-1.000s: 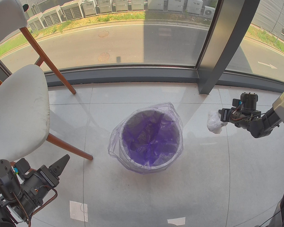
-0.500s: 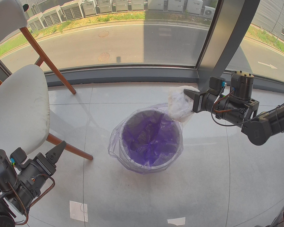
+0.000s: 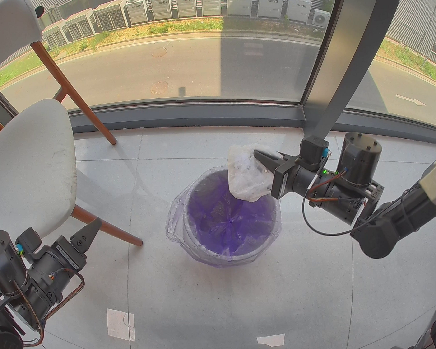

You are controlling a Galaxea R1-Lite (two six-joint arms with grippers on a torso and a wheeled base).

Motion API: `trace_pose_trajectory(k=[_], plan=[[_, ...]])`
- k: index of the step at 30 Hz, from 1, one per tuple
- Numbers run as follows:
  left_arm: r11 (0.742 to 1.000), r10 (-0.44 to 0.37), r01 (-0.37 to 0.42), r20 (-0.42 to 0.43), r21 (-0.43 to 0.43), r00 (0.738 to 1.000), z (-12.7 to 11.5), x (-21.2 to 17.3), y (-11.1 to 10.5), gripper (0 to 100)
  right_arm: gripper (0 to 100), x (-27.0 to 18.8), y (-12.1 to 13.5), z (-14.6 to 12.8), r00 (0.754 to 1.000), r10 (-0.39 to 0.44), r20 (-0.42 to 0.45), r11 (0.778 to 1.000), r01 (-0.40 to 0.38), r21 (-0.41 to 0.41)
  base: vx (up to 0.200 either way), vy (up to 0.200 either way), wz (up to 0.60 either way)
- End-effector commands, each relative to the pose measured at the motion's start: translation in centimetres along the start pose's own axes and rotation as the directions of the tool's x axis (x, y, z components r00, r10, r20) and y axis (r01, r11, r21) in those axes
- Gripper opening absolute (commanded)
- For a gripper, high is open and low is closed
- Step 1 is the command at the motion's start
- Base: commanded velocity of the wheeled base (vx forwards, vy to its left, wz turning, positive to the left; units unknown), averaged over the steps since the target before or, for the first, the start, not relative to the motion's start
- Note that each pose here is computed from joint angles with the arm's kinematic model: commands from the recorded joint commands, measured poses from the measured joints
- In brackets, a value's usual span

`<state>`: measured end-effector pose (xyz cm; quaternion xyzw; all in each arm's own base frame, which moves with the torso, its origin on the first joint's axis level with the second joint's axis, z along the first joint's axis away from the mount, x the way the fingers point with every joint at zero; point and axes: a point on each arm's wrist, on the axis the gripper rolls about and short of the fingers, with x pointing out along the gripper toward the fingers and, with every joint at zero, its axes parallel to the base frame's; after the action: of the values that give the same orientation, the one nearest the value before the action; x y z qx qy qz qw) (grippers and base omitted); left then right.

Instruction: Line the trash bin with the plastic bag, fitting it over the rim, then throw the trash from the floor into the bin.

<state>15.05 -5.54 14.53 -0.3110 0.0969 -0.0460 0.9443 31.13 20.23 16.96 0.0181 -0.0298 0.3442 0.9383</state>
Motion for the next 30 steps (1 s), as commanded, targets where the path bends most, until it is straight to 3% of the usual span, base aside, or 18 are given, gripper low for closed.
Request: trace_pose_trajectory(k=[1,6,30], plan=[[1.0,0.011,-0.011,-0.015,0.005,1.0,-0.3,-0.1,0.3,100,0,2.1,-0.3,-6.5,0.996,0.05,-0.069,0.999,-0.049,0.004,0.0,0.0,0.0],[1.0,0.016,-0.016,-0.022,0.009,1.0,-0.5,-0.2,0.5,100,0,3.5,0.1,-10.0,0.996,0.074,-0.047,0.997,-0.075,-0.007,0.0,0.0,0.0],[0.999,0.035,-0.034,-0.039,0.017,0.999,-1.0,-0.5,1.0,100,0,8.0,-1.6,-16.3,0.998,0.052,-0.021,0.999,-0.052,-0.004,0.0,0.0,0.0]])
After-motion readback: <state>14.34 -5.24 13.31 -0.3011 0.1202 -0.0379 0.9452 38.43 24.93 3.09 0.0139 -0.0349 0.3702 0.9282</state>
